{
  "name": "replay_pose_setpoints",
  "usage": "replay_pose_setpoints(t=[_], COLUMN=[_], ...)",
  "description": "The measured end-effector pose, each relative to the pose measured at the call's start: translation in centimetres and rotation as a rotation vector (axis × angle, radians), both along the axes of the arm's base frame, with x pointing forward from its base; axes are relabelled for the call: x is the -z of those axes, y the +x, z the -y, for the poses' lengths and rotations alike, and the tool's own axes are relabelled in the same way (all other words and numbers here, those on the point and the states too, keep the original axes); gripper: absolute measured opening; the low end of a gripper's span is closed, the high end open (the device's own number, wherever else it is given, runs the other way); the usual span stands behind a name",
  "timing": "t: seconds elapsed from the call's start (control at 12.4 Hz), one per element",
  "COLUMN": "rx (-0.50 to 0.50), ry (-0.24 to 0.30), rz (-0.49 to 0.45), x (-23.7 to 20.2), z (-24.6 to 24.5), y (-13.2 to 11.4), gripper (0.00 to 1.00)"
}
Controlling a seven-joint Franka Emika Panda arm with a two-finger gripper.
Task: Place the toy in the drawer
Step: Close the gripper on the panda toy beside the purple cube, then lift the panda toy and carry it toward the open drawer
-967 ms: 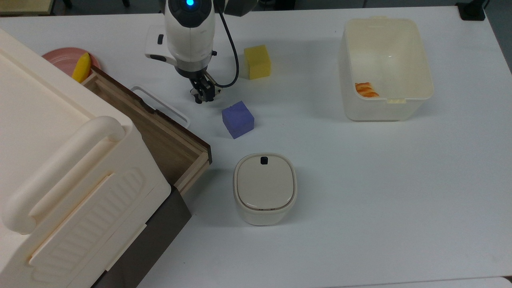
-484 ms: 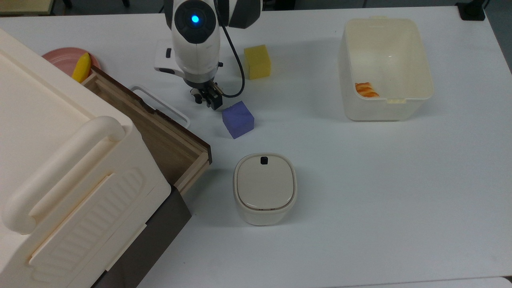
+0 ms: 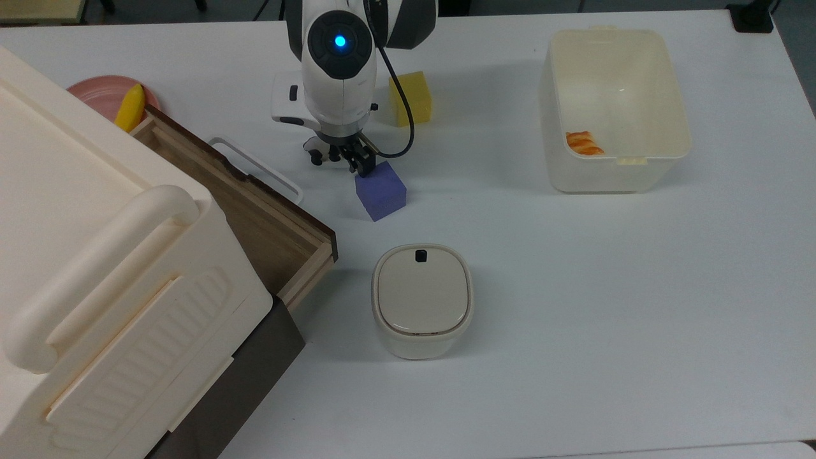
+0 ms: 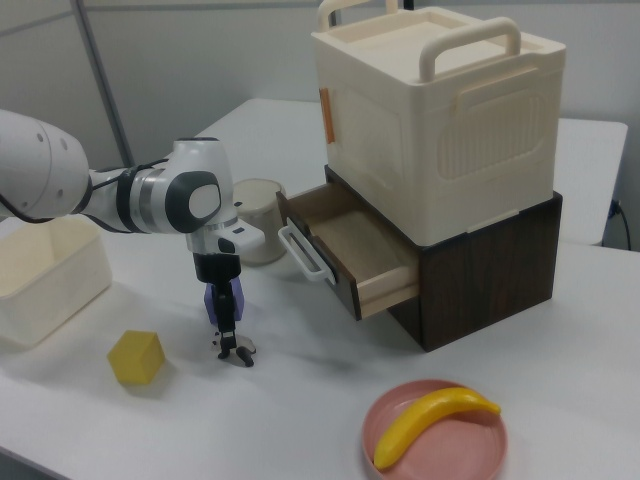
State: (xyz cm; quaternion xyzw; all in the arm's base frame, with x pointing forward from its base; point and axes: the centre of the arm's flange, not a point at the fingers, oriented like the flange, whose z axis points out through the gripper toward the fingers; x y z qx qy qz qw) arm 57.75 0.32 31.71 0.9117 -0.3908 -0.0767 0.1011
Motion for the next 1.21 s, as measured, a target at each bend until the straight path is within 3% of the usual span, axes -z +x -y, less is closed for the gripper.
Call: replay_pose_setpoints(t=[0.08, 0.16, 0.32, 0.4, 0.48, 1.21], rx=[-0.001, -0.002, -0.002, -0.001, -0.001, -0.002], ry=[0.001, 0.002, 0.002, 0.002, 0.002, 0.019], rz=[0.01, 0.016, 0.015, 0.014, 0.015, 0.02], x=[-0.09, -0.27, -0.26, -0.2, -0.25, -0.78], z=[-0.04, -0.11, -0.1, -0.07, -0.06, 0.2], y=[0.1, 0.14, 0.1, 0.06, 0.05, 0.04], gripper=[0.87, 0.7, 0.6, 0.46, 0.39, 0.39])
